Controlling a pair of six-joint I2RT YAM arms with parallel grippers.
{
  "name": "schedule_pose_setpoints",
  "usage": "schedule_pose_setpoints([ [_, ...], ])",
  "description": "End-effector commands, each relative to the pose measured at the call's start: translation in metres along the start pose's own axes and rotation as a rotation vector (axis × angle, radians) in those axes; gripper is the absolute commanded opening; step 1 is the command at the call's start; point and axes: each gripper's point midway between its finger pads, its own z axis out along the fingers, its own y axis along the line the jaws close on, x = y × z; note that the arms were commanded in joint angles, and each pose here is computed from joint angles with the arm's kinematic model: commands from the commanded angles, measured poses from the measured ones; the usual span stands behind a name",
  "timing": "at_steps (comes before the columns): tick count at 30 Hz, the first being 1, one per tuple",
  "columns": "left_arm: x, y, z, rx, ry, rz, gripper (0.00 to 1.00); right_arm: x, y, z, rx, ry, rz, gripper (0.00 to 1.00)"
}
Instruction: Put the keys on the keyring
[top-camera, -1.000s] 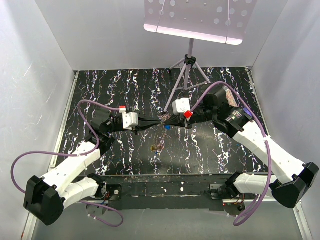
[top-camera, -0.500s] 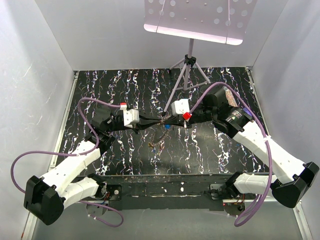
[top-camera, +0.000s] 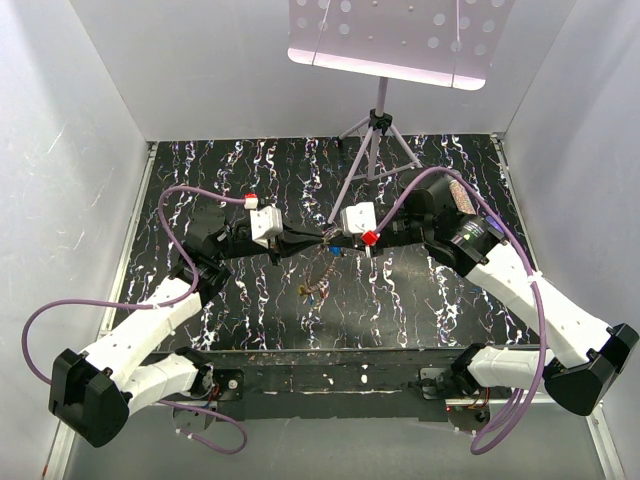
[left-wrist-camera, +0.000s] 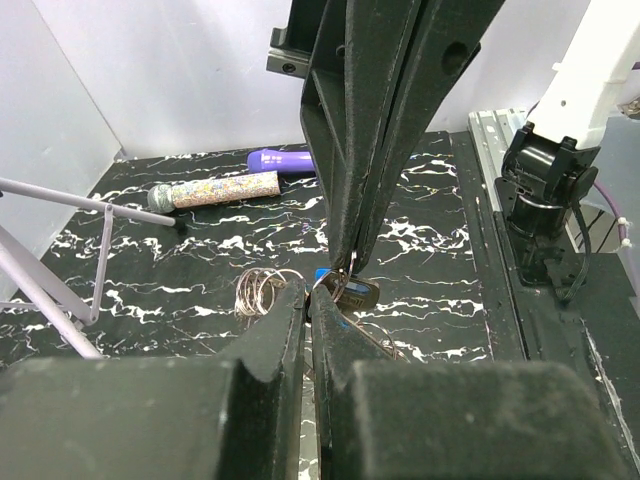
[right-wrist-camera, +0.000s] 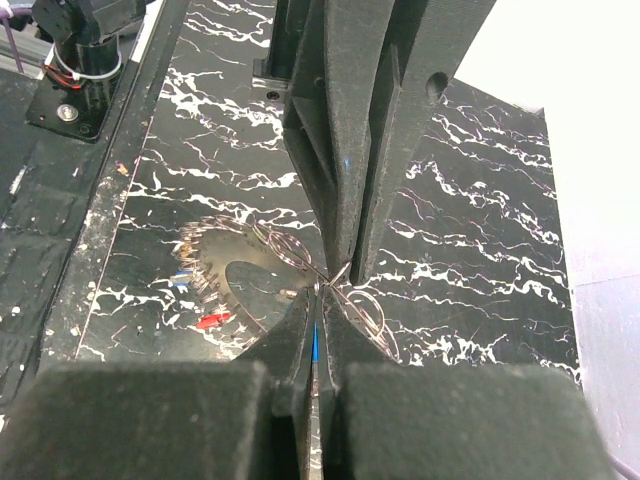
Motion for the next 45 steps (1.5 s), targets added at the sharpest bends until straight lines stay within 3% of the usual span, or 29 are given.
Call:
schedule_pose_setpoints([
  [1, -0.038, 0.011, 0.003, -0.044, -0.071, 0.053, 0.0, -0.027, -0.001, -0.003, 0.002, -0.049, -0.079, 0.01],
  [18, -0.059, 0.018, -0.004, -0.09, -0.184, -0.009, 0.0, -0.016, -0.009, -0.009, 0.063, 0.01, -0.095, 0.01],
  [33, -0.07, 0.027, -0.013, -0.157, -0.292, -0.058, 0.0, -0.02, -0.014, -0.009, 0.108, -0.018, -0.068, 0.01],
  [34, -0.07, 0.028, -0.013, -0.157, -0.292, -0.058, 0.0, -0.022, -0.013, -0.009, 0.105, -0.024, -0.069, 0.03],
  [39, -0.065, 0.029, -0.013, -0.151, -0.269, -0.051, 0.0, -0.024, -0.005, -0.012, 0.084, -0.041, -0.062, 0.44],
  [45, -0.066, 0.028, -0.013, -0.115, -0.273, -0.049, 0.0, -0.029, -0.009, -0.021, 0.113, -0.076, 0.023, 0.63],
])
